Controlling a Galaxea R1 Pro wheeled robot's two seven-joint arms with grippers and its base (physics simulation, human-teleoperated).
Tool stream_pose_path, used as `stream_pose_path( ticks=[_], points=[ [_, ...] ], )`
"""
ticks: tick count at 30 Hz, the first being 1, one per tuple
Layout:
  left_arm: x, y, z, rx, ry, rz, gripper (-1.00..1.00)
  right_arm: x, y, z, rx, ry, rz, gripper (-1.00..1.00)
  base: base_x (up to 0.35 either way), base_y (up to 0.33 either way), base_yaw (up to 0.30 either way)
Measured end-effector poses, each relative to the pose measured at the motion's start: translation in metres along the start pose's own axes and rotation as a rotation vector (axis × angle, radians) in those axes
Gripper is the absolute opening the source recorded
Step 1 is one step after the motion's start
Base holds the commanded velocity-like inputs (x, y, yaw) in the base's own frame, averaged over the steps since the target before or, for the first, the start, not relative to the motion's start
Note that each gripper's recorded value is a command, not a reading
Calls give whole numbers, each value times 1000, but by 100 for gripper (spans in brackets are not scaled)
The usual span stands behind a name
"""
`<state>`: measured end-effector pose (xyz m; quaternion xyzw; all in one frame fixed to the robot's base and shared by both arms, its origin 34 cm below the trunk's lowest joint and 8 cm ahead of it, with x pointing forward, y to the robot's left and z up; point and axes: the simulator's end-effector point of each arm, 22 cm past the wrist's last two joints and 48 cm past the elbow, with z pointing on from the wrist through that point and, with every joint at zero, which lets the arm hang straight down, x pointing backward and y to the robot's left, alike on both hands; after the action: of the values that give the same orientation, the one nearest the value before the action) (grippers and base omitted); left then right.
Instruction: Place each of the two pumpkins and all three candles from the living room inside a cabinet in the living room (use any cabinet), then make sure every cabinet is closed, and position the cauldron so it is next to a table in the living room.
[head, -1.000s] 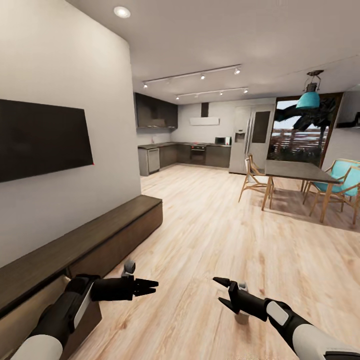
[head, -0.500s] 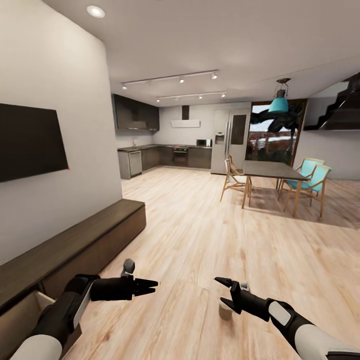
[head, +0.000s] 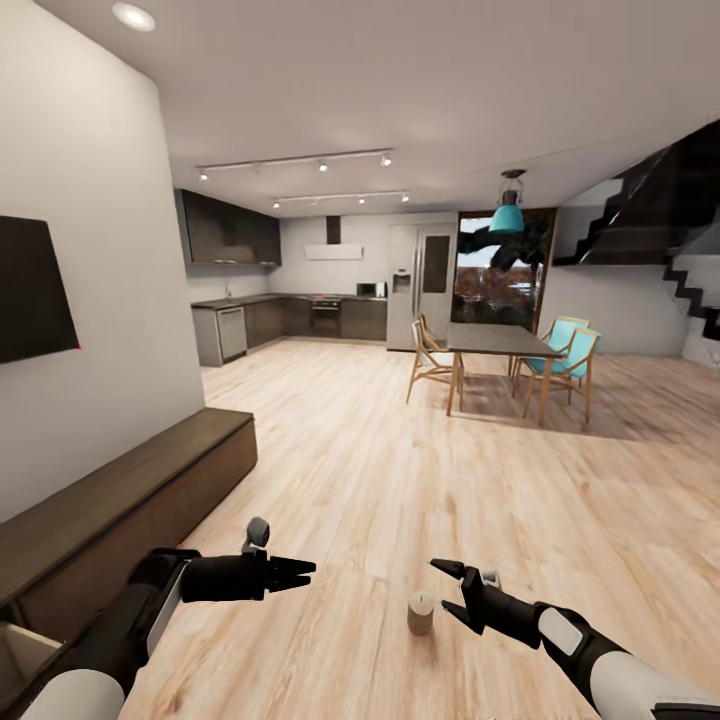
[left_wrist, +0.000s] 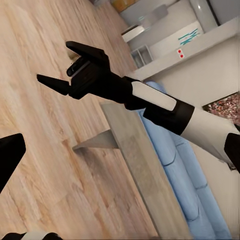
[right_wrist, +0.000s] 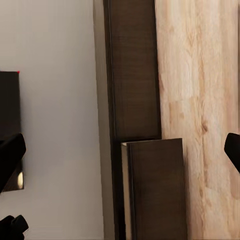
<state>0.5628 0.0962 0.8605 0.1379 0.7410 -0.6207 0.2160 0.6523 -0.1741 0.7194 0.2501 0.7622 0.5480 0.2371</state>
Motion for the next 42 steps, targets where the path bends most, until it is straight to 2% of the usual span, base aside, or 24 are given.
stream_pose_path(
  ticks=[23, 37, 42],
  points=[
    [-1, -4, 0, 0, 0, 10, 100, -1, 2, -2, -2, -8, -3, 100, 0, 0, -258],
    [-1, -4, 0, 2, -1, 10, 100, -2, 3, -3, -9, -9, -3, 100, 1, 0, -30],
    [-1, -4, 0, -1, 0, 11, 100, -2, 4, -3, -10, -9, -4, 100, 196, 0, 0]
  ],
)
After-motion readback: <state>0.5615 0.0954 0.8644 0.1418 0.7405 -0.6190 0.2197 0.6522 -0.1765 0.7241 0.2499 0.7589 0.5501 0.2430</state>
